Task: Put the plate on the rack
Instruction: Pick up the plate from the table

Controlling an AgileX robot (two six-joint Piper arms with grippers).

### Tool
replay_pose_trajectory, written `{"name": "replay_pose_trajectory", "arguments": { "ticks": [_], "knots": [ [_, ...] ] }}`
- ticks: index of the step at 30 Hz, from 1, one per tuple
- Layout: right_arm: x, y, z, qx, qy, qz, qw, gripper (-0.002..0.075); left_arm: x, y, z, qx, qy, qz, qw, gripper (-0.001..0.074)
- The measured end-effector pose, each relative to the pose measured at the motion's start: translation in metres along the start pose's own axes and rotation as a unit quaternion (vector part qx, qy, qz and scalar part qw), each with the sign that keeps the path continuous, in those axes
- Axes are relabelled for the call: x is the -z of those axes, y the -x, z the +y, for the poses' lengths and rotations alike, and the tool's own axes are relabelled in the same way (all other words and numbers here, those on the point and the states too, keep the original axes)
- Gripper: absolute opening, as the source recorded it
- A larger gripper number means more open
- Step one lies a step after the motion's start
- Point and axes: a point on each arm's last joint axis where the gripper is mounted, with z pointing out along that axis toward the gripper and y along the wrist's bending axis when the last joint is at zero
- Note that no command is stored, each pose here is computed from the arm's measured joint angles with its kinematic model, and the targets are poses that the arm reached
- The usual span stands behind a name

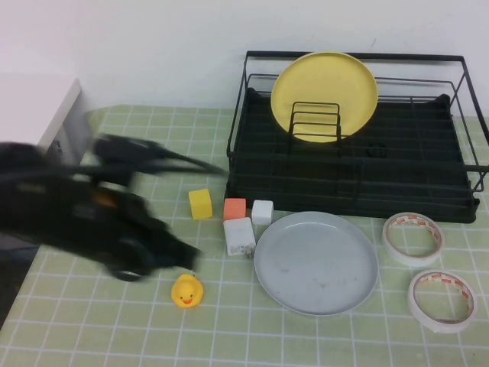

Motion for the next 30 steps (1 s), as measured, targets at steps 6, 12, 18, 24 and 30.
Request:
{"name": "replay_pose_trajectory", "arguments": {
  "ticks": [6,12,18,24,30],
  "knots": [
    [0.0,-0.001,0.001,0.0,0.005,0.008,1.0,0.0009,-0.07,0.019,-0.027,-0.007,0.069,0.075,0.995,0.0055],
    [0.0,-0.002,0.001,0.003,0.008,0.013,1.0,0.0009,-0.118,0.047,-0.039,0.041,0.053,0.091,0.994,0.0344],
    [0.0,-0.002,0.001,0.007,0.008,0.013,1.0,0.0009,-0.156,0.064,-0.044,0.074,0.033,0.091,0.993,0.0424],
    [0.0,-0.002,0.002,0.008,0.01,0.013,1.0,0.0009,-0.19,0.06,-0.043,0.093,0.027,0.109,0.989,0.0394],
    [0.0,-0.002,0.002,0.011,0.012,0.012,1.0,0.0009,-0.215,0.052,-0.04,0.099,0.028,0.114,0.988,0.0388]
  ]
}}
